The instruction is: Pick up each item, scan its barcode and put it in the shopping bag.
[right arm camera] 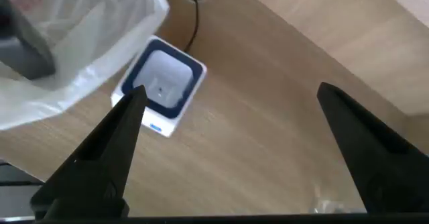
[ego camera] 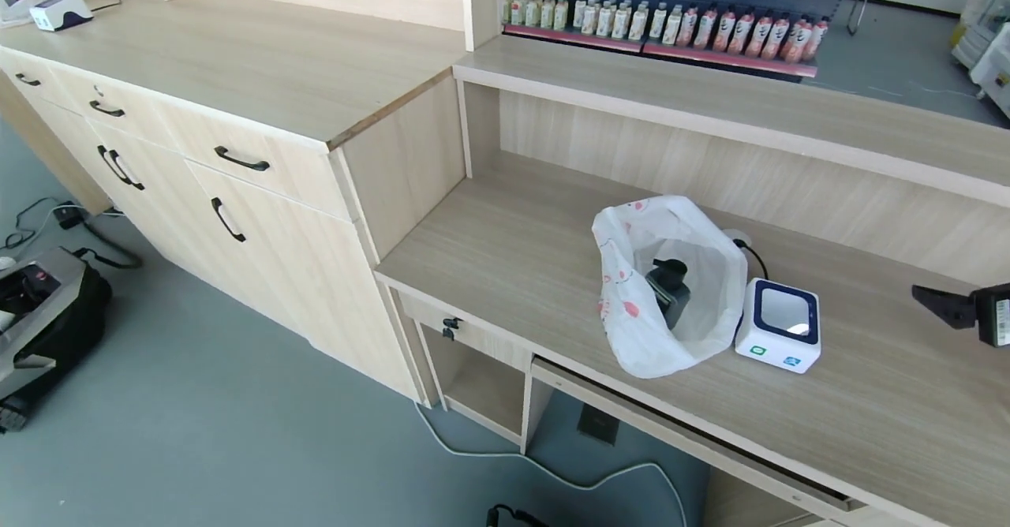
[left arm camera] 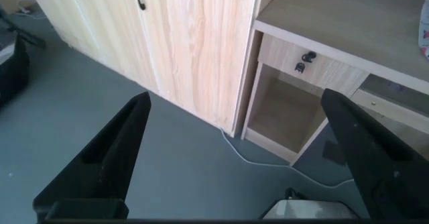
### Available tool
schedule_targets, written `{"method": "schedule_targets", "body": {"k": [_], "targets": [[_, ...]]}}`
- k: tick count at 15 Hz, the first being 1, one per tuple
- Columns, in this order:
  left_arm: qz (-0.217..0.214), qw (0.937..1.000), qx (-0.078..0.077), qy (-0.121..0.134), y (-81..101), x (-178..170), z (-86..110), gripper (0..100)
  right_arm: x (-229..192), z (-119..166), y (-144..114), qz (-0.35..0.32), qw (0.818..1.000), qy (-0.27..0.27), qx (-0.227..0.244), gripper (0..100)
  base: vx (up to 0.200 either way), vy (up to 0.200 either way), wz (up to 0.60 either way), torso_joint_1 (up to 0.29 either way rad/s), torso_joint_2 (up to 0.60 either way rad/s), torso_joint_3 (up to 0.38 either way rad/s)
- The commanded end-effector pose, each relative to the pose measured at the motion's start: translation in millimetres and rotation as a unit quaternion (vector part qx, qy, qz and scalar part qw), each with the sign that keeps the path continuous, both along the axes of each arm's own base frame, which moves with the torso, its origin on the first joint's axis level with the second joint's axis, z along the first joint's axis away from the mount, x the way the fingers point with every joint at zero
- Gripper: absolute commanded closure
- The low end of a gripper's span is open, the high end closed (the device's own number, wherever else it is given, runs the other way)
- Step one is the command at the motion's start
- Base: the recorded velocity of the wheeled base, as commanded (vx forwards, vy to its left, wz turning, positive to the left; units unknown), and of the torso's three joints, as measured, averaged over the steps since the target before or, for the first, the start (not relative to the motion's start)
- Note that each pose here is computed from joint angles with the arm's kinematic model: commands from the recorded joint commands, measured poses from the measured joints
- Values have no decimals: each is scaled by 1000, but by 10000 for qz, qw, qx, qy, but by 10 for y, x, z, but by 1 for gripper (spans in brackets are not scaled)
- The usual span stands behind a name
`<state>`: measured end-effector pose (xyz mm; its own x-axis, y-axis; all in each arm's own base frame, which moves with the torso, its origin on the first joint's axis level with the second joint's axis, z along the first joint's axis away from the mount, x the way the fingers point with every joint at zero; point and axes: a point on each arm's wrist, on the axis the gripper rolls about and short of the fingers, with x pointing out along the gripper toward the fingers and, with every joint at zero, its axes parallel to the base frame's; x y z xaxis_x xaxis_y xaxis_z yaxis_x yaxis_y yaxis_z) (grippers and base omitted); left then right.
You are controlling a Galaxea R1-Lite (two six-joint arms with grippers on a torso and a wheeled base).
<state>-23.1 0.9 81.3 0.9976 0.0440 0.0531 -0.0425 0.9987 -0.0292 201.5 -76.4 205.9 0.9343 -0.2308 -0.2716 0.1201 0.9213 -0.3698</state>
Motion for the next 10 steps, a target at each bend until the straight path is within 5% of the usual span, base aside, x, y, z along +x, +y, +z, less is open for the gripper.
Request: {"method": "schedule_targets", "body": {"k": [1, 4, 10], "targets": [[2, 10000, -3, -3, 0, 0, 0, 0, -490, 139, -99, -1281, 9916, -21, -206, 0, 0, 0, -600, 7, -2, 2], [2, 10000, -3, 5, 0, 0, -2, 0, -694, 75, -268, -2733, 9612, 373, -67, 0, 0, 0, -600, 2, 4, 6], [17, 10000, -4, -3, 1, 0, 0, 0, -233, -360, -598, -3131, 9353, 237, 1632, 0, 0, 0, 0, 0, 0, 0]]}}
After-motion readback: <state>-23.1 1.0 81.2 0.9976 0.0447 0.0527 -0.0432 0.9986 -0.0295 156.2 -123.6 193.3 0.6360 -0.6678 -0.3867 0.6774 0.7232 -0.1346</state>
